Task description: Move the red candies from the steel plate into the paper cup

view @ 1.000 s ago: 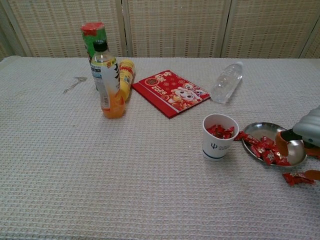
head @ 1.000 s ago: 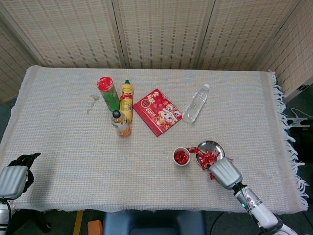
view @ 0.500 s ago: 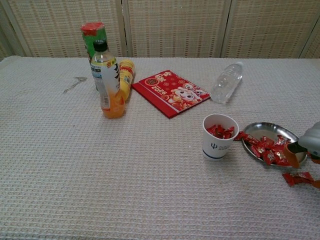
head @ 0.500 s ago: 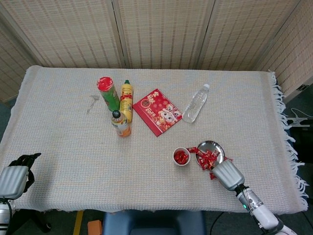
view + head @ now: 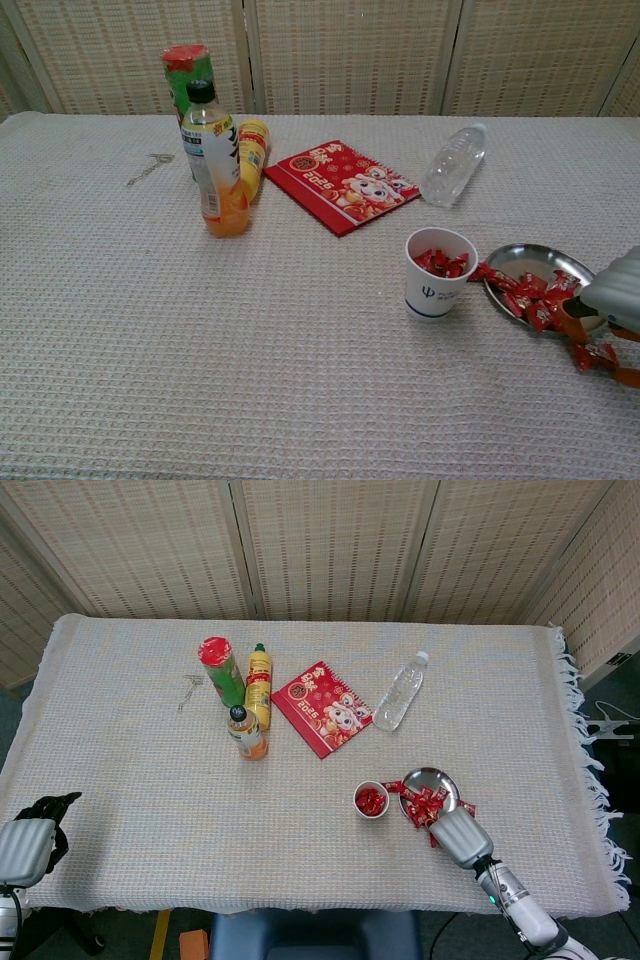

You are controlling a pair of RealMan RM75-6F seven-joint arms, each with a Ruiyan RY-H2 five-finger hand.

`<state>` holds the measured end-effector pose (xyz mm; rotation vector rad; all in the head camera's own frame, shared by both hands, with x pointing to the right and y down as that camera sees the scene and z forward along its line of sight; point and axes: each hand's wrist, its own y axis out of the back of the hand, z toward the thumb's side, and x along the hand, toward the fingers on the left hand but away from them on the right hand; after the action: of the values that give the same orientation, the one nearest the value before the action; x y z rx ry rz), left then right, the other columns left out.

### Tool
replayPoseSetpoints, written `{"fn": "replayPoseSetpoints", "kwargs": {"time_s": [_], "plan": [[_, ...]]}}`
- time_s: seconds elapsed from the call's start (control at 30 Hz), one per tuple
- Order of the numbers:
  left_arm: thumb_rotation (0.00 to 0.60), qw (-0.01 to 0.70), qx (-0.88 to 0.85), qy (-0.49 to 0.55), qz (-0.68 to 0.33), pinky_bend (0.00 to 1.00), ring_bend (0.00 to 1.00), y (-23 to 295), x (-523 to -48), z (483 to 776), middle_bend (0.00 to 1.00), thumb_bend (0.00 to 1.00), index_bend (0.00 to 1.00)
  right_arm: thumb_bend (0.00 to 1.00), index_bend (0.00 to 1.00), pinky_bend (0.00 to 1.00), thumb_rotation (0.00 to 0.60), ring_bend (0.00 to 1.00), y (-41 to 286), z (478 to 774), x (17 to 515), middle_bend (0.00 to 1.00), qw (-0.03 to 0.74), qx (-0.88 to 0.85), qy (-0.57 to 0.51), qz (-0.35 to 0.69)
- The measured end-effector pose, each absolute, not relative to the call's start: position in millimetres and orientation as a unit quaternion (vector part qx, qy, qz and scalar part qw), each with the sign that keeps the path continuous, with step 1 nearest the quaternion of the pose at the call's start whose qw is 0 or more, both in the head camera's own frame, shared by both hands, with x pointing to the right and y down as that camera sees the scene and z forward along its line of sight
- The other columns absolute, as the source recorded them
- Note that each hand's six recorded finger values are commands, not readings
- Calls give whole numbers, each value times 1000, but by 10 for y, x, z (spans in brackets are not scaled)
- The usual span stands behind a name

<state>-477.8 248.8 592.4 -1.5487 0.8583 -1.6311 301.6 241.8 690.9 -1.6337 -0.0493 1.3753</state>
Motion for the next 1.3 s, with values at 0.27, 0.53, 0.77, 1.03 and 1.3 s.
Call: {"fn": "replayPoseSetpoints", "kwargs": {"time_s": [0.27,0.53,0.77,1.03,1.3], "plan": [[600,357,-601,333,-632,353,193,2485,-4784,5925,234,962,172,304,606,1000,600,882,2410,6916,3032,1000,479,-671,-26,566],[600,357,-601,334,-632,352,193,2485,-4784,5924,234,960,172,382,621,1000,600,883,2281,6682,2900,1000,479,-689,-81,538],[600,358,-602,331,-633,353,193,2489,-4760,5943,234,964,172,382,610,1000,600,883,1930,6249,2561,1000,475,-718,-175,479],[600,357,-600,331,-634,352,193,2485,-4775,5944,234,965,172,382,611,1000,600,883,1596,6202,2148,1000,476,-720,-199,464],[600,356,-602,333,-632,352,193,2484,-4788,5930,234,964,172,382,589,1000,600,881,1631,6446,1819,1000,473,-722,-166,477]]}}
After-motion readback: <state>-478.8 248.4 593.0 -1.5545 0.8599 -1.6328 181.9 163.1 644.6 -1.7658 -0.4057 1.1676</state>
